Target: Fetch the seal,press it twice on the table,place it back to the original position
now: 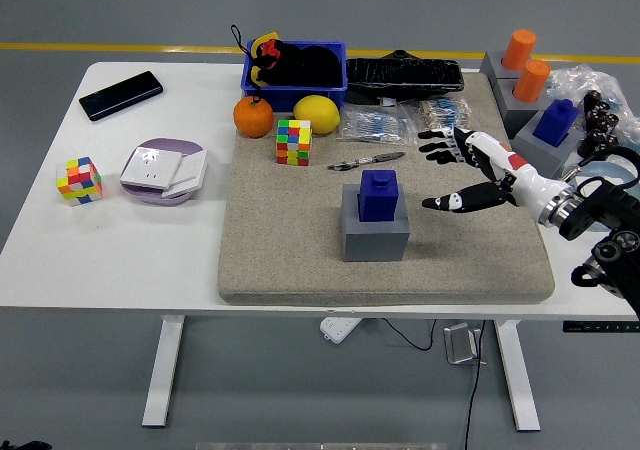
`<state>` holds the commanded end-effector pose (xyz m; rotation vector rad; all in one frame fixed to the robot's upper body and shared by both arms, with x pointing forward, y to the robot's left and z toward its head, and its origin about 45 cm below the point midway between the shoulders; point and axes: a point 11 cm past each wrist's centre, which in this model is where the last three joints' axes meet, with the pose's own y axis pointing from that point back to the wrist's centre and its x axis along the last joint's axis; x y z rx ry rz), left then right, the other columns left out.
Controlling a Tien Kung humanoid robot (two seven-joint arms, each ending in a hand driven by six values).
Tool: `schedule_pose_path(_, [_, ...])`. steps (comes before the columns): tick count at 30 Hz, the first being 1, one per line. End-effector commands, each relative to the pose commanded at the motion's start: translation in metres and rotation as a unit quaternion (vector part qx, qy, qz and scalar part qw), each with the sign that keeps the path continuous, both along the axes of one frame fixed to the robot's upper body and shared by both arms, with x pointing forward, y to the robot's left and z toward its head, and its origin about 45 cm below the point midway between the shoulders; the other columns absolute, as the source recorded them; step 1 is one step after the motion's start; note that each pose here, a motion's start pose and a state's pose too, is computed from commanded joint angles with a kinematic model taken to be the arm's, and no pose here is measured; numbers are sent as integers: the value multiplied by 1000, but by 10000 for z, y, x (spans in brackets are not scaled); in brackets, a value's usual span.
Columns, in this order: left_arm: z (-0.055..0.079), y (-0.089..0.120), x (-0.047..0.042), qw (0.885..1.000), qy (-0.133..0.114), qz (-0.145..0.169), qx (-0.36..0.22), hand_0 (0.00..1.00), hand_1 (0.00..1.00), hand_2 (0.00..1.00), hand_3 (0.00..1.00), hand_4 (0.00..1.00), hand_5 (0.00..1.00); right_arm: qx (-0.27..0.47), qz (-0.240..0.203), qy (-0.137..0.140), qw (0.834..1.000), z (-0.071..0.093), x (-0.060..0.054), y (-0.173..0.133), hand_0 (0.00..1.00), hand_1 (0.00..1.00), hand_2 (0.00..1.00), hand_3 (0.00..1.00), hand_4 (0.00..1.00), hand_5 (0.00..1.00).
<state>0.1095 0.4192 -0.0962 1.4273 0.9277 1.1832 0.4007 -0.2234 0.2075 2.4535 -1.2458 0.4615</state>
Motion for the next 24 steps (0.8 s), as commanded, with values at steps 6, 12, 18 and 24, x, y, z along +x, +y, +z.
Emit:
schedule_pose_path(6, [-4,-9,-6,1000,1,0,-1,724,694,682,749,690,249,8,24,-3,1000,17,-45,196,841,780,789,881,998,2])
schedule_pose_path(12, [-4,-23,14,1000,-1,-1,-3,724,693,682,750,690,250,19,30,-12,999,37,-40,320,838,770,785,869,998,2])
schedule_pose_path(18, [-4,-33,23,1000,0,-3,-3,724,694,682,750,691,250,33,34,-20,999,41,-13,428,816,746,770,844,998,2])
schedule_pose_path(24, [-4,-28,16,1000,2,-5,-3,724,694,682,750,691,248,37,40,-18,998,-3,-19,499,812,733,745,813,998,2])
